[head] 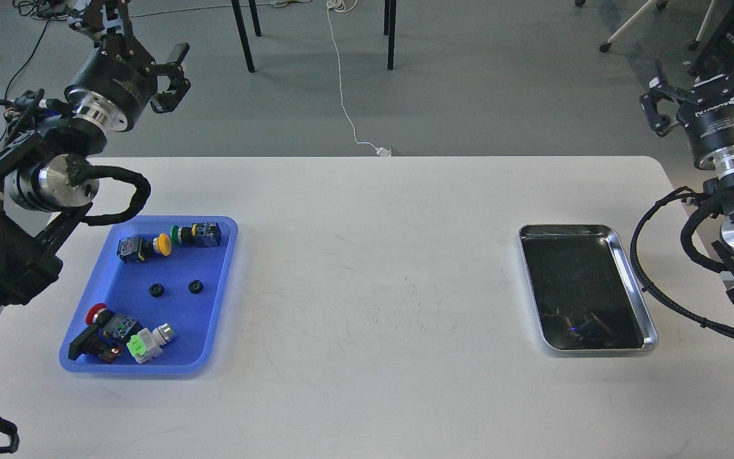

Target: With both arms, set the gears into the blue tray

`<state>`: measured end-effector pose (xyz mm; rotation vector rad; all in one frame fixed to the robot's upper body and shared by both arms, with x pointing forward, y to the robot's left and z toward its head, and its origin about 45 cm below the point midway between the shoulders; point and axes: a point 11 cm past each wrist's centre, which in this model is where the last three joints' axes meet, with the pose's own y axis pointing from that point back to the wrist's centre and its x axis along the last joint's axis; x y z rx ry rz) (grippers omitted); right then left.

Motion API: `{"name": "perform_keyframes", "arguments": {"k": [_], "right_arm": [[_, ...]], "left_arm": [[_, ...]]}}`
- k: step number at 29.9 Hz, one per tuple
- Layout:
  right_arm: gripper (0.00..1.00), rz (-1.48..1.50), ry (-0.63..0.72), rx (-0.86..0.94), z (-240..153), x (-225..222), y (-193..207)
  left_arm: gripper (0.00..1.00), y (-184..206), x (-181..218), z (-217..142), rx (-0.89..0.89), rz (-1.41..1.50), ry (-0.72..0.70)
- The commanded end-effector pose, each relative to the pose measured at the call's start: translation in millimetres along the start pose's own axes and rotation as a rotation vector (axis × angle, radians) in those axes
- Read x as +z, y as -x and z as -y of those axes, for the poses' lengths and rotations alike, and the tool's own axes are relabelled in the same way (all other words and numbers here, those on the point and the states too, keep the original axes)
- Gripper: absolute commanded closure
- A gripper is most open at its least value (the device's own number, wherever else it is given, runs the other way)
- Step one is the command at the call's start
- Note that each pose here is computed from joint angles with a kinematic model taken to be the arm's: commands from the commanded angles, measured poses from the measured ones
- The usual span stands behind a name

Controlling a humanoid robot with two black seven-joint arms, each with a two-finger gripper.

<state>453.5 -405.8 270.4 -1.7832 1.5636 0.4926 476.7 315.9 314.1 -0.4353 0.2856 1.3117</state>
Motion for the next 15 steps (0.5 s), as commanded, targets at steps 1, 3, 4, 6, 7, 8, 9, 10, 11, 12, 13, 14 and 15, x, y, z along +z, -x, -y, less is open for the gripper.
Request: {"name": "perform_keyframes", "arguments": {"k": [1,3,4,6,7,8,9,10,11,12,13,14,15], "right_arm": [[0.01,0.041,0.036,0.007,1,16,3],[0.01,0.064,0.041,0.021,0,21,1],[0.01,0.078,0.04,0.03,0,25,-1],[0.01,0.107,0.039,0.054,-1,35,-2],[0.01,0.114,0.039,0.067,-1,39,-2],[0.01,0.118,0.038,0.085,-1,43,-3],[0.01,0.115,0.046,0.098,-2,46,-5],[0.01,0.11,0.058,0.108,-3,51,-6],[0.01,0.108,0.062,0.116,-4,52,-8],[0.01,0.111,0.064,0.119,-5,55,-8],[0.01,0.111,0.067,0.12,-5,56,-9],[0.01,0.112,0.07,0.121,-6,57,-9],[0.01,0.114,0.071,0.117,-7,57,-8]], "left_arm": [[0.02,-1,-19,4,0.018,-0.189,0.024],[0.02,-5,-35,2,0.036,-0.234,0.013],[0.02,-6,-39,1,0.035,-0.246,0.011],[0.02,-9,-49,-6,0.021,-0.255,-0.004],[0.02,-11,-54,-10,0.014,-0.262,-0.009],[0.02,-12,-58,-14,0.006,-0.268,-0.016],[0.02,-14,-60,-16,0.005,-0.27,-0.019],[0.02,-16,-63,-19,0.008,-0.274,-0.019],[0.02,-18,-64,-20,0.013,-0.275,-0.02],[0.02,-19,-66,-22,0.018,-0.277,-0.022],[0.02,-21,-68,-24,0.025,-0.278,-0.024],[0.02,-22,-69,-25,0.028,-0.28,-0.024],[0.02,-22,-69,-25,0.03,-0.281,-0.024]]}}
